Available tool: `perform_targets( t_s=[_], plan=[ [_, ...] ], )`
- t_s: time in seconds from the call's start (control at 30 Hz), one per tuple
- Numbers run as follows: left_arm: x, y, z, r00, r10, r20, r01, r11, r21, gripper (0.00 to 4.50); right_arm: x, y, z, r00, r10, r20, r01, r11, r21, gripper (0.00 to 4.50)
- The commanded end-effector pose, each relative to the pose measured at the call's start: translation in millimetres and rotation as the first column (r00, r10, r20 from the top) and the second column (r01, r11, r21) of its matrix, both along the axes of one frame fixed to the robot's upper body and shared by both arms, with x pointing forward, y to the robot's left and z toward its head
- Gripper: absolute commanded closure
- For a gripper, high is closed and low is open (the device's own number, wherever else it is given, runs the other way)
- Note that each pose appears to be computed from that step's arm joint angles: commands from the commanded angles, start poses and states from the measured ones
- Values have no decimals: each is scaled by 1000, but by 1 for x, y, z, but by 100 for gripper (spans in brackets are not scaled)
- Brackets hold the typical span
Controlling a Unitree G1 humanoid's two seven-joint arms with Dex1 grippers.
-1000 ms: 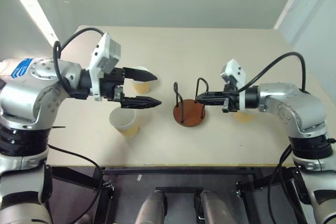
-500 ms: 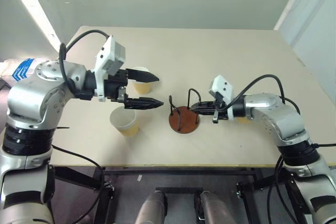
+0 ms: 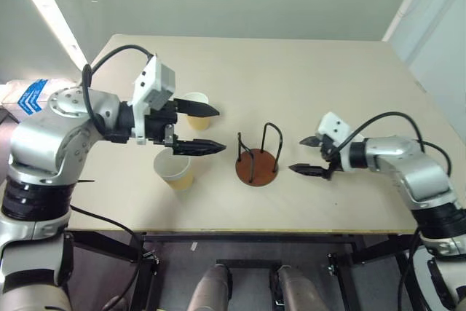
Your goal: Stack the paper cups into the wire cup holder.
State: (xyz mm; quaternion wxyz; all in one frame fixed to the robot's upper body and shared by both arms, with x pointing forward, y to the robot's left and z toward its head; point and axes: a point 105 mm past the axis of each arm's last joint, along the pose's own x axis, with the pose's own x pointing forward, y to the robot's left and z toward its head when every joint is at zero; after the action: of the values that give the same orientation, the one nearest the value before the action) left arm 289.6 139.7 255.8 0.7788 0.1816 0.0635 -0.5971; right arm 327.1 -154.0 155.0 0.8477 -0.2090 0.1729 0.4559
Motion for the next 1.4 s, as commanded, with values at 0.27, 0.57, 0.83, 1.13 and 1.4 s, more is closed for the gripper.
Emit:
perform_targets(
  t_s=[0.27,0.57,0.83,1.13,1.4],
  plan=[
    [-25,3,8,993,-17,115,8,997,74,0,-19,-3,59,996,-1,87,-15,981,191,4],
    [-36,9,-2,993,4,120,-23,987,158,0,-29,1,88,994,65,90,-91,941,327,4],
    [-36,31,-44,981,9,194,-111,847,520,0,-39,-1,88,989,131,66,-145,943,300,4],
    [-34,34,-58,981,13,191,-124,803,583,0,-44,2,88,986,155,63,-167,938,303,4],
    [-31,49,-71,984,38,177,-145,749,647,0,-45,0,89,984,152,97,-175,940,294,4]
  ],
)
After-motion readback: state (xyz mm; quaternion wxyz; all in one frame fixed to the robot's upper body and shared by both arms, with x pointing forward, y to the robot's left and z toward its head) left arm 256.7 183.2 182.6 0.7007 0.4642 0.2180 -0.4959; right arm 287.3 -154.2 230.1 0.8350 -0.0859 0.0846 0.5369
